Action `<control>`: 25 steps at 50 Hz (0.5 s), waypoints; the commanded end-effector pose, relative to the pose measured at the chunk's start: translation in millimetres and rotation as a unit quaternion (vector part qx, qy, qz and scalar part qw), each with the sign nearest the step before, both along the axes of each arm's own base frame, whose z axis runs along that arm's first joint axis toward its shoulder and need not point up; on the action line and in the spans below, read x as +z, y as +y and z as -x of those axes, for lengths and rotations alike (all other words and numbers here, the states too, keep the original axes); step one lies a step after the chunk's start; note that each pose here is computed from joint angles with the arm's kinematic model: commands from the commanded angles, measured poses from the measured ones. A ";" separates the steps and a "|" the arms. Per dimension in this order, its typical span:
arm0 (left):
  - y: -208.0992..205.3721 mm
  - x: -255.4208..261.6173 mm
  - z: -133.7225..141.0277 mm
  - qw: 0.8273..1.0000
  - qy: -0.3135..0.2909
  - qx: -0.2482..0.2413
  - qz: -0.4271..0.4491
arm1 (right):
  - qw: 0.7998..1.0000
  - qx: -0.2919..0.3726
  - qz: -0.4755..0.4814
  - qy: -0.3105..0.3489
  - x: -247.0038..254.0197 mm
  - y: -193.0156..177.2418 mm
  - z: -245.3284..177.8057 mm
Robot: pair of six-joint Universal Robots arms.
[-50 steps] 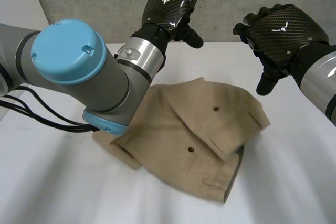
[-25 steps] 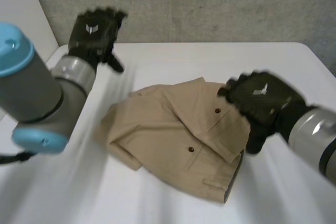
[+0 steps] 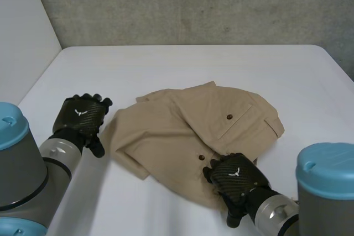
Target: Fold the shorts.
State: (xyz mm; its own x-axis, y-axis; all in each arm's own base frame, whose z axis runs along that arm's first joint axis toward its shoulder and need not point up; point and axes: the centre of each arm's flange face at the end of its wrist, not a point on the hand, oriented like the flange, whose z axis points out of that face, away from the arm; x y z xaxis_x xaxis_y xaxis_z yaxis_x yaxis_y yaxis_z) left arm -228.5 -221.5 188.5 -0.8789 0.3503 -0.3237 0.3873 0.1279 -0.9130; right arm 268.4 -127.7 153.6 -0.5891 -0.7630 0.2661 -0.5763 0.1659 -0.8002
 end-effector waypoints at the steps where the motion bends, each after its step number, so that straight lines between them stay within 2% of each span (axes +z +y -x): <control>1: -4.5 -2.2 -2.9 0.999 0.034 0.014 -0.015 | 0.999 -0.023 0.039 0.007 -15.2 -10.6 -4.1; 6: -5.0 -3.5 -2.7 0.999 0.048 0.016 -0.020 | 0.998 -0.032 0.052 0.027 -25.8 -14.6 -3.3; 10: -5.0 -3.5 -2.7 0.999 0.048 0.016 -0.020 | 0.995 -0.042 0.084 0.016 -20.1 -24.3 -4.3; 17: -3.4 -5.2 -1.6 0.998 0.049 0.013 -0.024 | 0.985 -0.055 0.157 -0.049 26.1 -29.2 -3.3; 25: -1.8 -17.9 1.1 0.998 0.040 0.009 -0.045 | 0.973 -0.085 0.201 -0.073 55.7 -42.8 7.4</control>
State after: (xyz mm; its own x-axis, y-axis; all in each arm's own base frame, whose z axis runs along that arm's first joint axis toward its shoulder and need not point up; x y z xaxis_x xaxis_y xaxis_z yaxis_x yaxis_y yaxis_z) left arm -227.8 -224.1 181.5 -0.9130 0.3444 -0.2188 0.2949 0.1862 -0.9372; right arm 269.5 -161.2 186.7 -0.7133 -0.5607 0.4206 -0.4752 -0.0543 -0.8782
